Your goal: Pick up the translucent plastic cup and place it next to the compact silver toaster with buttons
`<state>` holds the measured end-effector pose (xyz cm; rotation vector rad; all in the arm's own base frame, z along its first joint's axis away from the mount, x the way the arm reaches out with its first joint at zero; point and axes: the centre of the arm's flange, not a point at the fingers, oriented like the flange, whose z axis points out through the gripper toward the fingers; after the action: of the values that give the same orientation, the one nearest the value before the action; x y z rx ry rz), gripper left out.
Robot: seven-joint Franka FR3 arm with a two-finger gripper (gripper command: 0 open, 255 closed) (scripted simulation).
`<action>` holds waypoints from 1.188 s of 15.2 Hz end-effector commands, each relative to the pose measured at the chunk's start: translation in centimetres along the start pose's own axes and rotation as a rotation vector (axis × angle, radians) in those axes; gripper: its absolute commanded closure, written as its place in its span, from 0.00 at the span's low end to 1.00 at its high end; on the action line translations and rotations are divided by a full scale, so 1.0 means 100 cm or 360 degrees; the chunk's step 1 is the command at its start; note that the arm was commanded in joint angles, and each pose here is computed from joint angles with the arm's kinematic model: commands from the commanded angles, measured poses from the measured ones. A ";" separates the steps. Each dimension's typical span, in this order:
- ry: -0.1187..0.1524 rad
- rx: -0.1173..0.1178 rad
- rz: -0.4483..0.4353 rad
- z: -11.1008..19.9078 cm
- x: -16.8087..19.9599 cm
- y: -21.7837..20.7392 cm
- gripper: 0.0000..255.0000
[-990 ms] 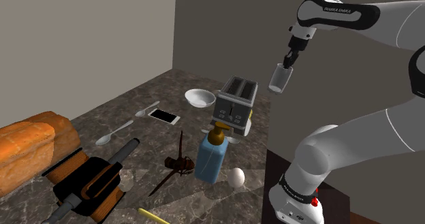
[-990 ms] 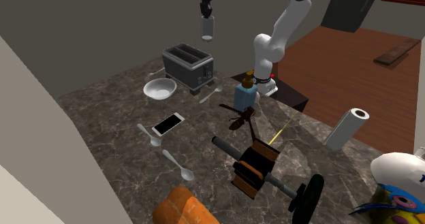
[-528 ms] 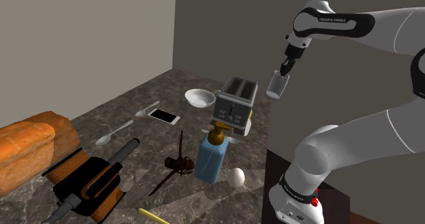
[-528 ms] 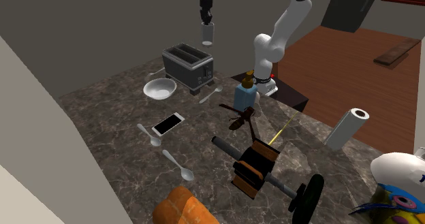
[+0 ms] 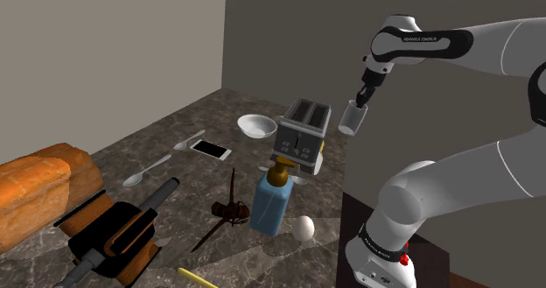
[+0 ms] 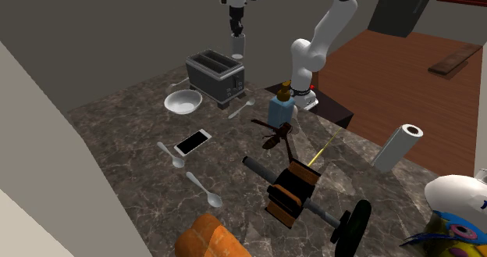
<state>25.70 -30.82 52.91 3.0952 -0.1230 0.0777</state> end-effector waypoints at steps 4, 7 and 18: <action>0.0002 -0.0001 0.0000 0.026 -0.002 -0.002 1.00; 0.0002 -0.0001 0.0000 0.042 -0.003 -0.002 1.00; 0.0002 -0.0001 0.0000 0.100 -0.006 -0.005 1.00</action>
<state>25.63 -30.78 43.41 3.0951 -0.1232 0.0780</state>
